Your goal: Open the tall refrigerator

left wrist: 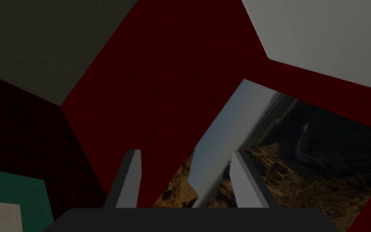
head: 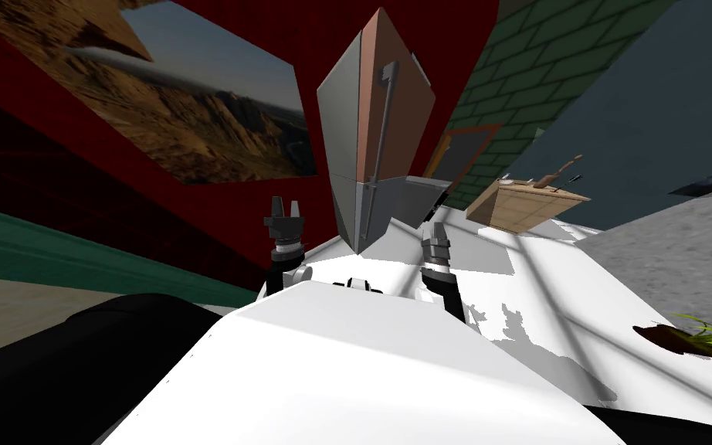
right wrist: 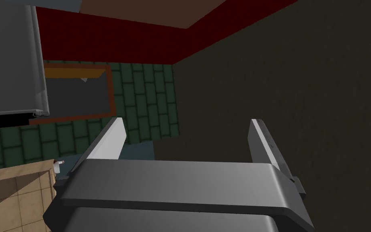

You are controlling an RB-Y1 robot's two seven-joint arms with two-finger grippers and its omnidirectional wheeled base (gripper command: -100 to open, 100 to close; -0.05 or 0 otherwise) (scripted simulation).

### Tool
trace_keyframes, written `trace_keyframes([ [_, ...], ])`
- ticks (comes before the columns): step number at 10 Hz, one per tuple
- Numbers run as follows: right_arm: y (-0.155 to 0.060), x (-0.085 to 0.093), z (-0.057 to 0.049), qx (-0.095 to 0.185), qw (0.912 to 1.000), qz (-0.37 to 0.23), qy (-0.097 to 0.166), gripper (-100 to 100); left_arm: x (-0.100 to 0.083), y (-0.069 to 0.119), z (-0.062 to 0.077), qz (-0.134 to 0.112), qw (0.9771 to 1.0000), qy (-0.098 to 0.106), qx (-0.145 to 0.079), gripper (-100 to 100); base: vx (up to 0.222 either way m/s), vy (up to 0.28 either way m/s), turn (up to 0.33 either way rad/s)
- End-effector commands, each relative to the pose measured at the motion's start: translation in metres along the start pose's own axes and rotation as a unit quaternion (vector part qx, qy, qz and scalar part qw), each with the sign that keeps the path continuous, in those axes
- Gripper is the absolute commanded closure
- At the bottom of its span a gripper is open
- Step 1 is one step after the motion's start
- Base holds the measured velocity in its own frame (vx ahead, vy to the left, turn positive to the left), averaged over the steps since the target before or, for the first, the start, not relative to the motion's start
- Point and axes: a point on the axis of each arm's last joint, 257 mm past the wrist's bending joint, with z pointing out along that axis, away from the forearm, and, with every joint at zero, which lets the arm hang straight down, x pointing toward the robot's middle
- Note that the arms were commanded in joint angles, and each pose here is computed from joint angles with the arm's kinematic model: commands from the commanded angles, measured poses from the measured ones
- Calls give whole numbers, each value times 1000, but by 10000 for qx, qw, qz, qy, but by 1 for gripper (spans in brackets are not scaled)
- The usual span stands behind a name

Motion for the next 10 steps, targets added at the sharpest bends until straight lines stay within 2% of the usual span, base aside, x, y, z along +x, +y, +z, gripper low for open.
trace_keyframes([
  [1, -17, -11, -8, 162, 9960, -858, 171, -100, 0, 0, 0, 0, 10000, 0, 0, 0, -3, 10, 242],
  [2, -25, -17, -12, 234, 9921, -1210, 231, -100, 0, 0, 0, 0, 10000, 0, 0, 0, -1, 12, 298],
  [3, -25, -17, -12, 232, 9913, -1275, 233, -100, 0, 0, 0, 0, 10000, 0, 0, 0, 1, 6, 85],
  [5, -39, -33, -21, 384, 9772, -2056, 356, -100, 0, 0, 0, 0, 10000, 0, 0, 0, -1, 12, 235],
  [6, -39, -33, -21, 381, 9756, -2133, 359, -100, 0, 0, 0, 0, 10000, 0, 0, 0, 0, 6, 144],
  [7, -46, -42, -26, 457, 9649, -2553, 424, -100, 0, 0, 0, 1, 10000, 0, 0, 0, 0, 10, 233],
  [8, -46, -42, -26, 456, 9638, -2592, 426, -100, 0, 0, 0, 0, 10000, 0, 0, 0, -1, 6, 93],
  [9, -53, -53, -32, 531, 9501, -3034, 496, -100, 0, 0, 0, 1, 10000, 0, -1, 0, -1, 12, 196],
  [10, -53, -53, -32, 530, 9491, -3064, 498, -100, 0, 0, 0, 0, 10000, 0, 0, 0, 0, 6, 133],
])
